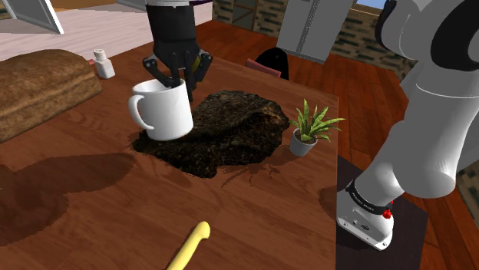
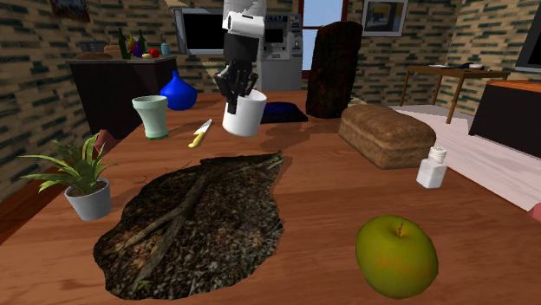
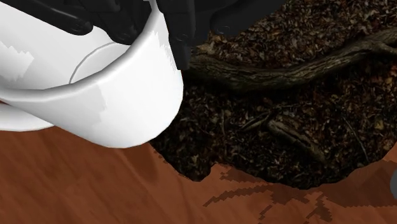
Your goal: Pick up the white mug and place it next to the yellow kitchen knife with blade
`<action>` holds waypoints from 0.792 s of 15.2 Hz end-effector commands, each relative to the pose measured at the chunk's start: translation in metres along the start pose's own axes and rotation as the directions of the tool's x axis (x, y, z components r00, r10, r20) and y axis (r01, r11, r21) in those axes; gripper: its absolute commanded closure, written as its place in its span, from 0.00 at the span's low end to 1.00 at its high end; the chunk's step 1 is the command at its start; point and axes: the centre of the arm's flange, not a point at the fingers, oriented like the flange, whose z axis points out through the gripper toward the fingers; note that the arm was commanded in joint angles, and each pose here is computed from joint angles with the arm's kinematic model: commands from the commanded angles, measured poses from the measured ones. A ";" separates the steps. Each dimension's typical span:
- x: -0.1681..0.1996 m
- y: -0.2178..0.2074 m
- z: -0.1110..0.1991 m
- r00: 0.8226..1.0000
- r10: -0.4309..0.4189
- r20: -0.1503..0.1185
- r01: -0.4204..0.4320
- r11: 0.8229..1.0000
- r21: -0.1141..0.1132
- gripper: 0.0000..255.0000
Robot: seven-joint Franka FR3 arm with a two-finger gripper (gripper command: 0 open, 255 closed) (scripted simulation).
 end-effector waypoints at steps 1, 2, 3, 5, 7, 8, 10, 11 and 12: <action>-0.024 -0.011 0.004 1.000 0.001 0.000 -0.001 1.000 0.000 1.00; -0.035 -0.017 0.005 1.000 0.001 0.000 -0.001 1.000 0.000 1.00; -0.047 -0.023 0.007 1.000 0.001 0.000 -0.001 1.000 0.000 1.00; -0.071 -0.034 0.010 1.000 0.001 0.000 -0.001 1.000 0.000 1.00; -0.094 -0.045 0.014 1.000 0.001 0.000 -0.001 1.000 0.000 1.00; -0.106 -0.051 0.015 1.000 0.001 0.000 -0.001 1.000 0.000 1.00; -0.130 -0.062 0.018 1.000 0.001 0.000 -0.001 1.000 0.000 1.00; -0.142 -0.068 0.020 1.000 0.001 0.000 -0.001 1.000 0.000 1.00; -0.155 -0.074 0.022 1.000 0.001 0.000 -0.001 1.000 0.000 1.00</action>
